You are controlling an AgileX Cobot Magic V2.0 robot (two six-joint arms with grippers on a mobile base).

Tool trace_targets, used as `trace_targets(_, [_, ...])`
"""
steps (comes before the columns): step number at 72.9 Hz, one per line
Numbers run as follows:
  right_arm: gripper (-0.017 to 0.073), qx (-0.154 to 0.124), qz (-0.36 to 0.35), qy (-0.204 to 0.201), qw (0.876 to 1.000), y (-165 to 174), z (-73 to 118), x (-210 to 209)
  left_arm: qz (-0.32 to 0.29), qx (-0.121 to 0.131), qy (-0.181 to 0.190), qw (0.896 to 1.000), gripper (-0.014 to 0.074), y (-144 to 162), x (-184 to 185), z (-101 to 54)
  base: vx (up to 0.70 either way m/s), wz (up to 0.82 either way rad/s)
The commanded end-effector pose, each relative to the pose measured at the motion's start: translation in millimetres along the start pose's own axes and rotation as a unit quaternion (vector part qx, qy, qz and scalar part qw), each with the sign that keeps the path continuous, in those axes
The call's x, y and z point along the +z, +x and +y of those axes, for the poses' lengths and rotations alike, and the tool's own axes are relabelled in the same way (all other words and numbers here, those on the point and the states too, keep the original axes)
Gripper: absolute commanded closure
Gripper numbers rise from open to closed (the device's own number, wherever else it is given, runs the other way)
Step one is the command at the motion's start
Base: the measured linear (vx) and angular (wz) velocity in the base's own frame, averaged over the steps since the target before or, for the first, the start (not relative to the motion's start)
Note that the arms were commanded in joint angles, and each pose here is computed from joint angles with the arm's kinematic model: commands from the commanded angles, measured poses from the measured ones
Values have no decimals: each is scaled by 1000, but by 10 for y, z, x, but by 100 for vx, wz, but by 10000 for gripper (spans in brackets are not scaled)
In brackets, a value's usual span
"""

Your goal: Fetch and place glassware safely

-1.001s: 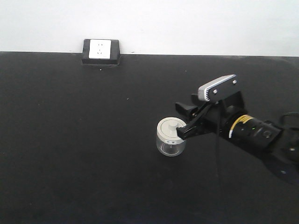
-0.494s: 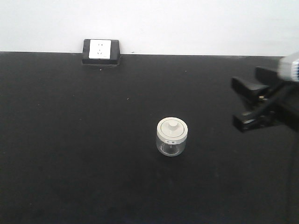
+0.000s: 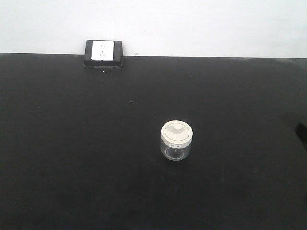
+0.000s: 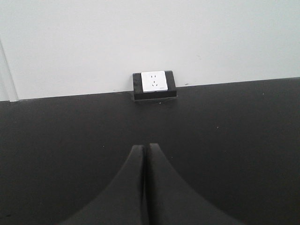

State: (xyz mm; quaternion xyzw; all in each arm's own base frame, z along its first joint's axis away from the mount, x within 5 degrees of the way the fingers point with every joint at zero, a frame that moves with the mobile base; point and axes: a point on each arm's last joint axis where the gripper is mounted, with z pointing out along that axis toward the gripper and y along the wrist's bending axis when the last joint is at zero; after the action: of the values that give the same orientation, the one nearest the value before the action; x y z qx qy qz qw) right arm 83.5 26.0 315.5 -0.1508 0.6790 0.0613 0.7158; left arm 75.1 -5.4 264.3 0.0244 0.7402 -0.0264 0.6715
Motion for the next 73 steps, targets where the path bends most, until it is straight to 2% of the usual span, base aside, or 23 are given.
trace_targets(1, [197, 9, -48, 2, 999, -45, -5, -168, -45, -7, 2, 999, 601, -151, -7, -3, 0, 0])
trace_targets(16, [197, 45, -64, 13, 997, 109, -15, -420, -45, -7, 2, 999, 601, -151, -7, -3, 0, 0])
trace_targets(35, [211, 49, -64, 12, 997, 248, 3, -457, -45, -7, 2, 999, 601, -151, -7, -3, 0, 0])
trace_targets(44, [319, 49, -64, 12, 997, 247, 3, -457, -45, -7, 2, 999, 601, -151, -7, -3, 0, 0])
trace_targets(55, [568, 49, -61, 13, 997, 252, 2, -457, -45, -7, 2, 999, 601, -151, -7, -3, 0, 0])
trace_targets(73, [567, 48, -62, 13, 997, 251, 2, -457, -45, -7, 2, 999, 601, -151, -7, -3, 0, 0])
